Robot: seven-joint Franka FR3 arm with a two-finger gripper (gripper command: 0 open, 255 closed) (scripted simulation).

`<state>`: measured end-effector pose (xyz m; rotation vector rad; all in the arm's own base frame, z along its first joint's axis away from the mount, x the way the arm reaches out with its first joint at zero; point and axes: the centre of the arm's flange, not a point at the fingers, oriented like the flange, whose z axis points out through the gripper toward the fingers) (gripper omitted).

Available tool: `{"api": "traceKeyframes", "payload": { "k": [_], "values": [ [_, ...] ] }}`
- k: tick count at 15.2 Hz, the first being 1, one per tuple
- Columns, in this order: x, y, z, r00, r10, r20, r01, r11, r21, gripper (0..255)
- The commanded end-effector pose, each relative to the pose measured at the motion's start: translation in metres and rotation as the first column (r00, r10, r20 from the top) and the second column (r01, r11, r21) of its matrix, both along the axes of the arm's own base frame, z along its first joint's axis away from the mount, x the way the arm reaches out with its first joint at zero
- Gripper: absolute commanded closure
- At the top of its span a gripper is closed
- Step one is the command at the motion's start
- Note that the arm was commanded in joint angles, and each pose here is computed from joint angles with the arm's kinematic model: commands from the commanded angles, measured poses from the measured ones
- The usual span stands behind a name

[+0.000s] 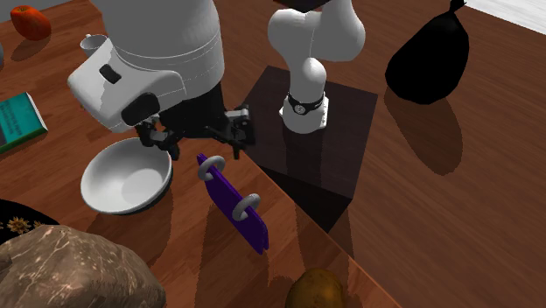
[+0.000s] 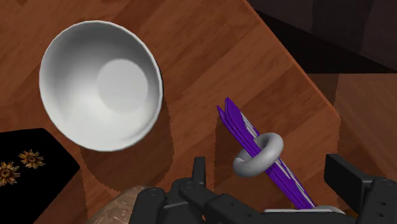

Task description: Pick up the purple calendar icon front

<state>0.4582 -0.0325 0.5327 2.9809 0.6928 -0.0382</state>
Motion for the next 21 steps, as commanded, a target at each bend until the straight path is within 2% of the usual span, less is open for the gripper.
{"api": "traceKeyframes", "payload": {
  "k": [1,9,10,19,21],
  "values": [
    [0.01,0.001,-0.011,1.0,0.027,0.0,-0.027,1.0,-0.007,0],
    [0.01,0.001,-0.045,1.0,0.027,0.0,-0.027,1.0,-0.007,0],
    [0.009,0.002,-0.045,1.0,0.027,0.0,-0.027,1.0,-0.007,255],
    [0.01,0.001,-0.045,1.0,0.027,0.0,-0.027,1.0,-0.007,255],
    [0.01,0.001,-0.035,1.0,0.027,0.0,-0.027,1.0,-0.007,255]
  ]
}}
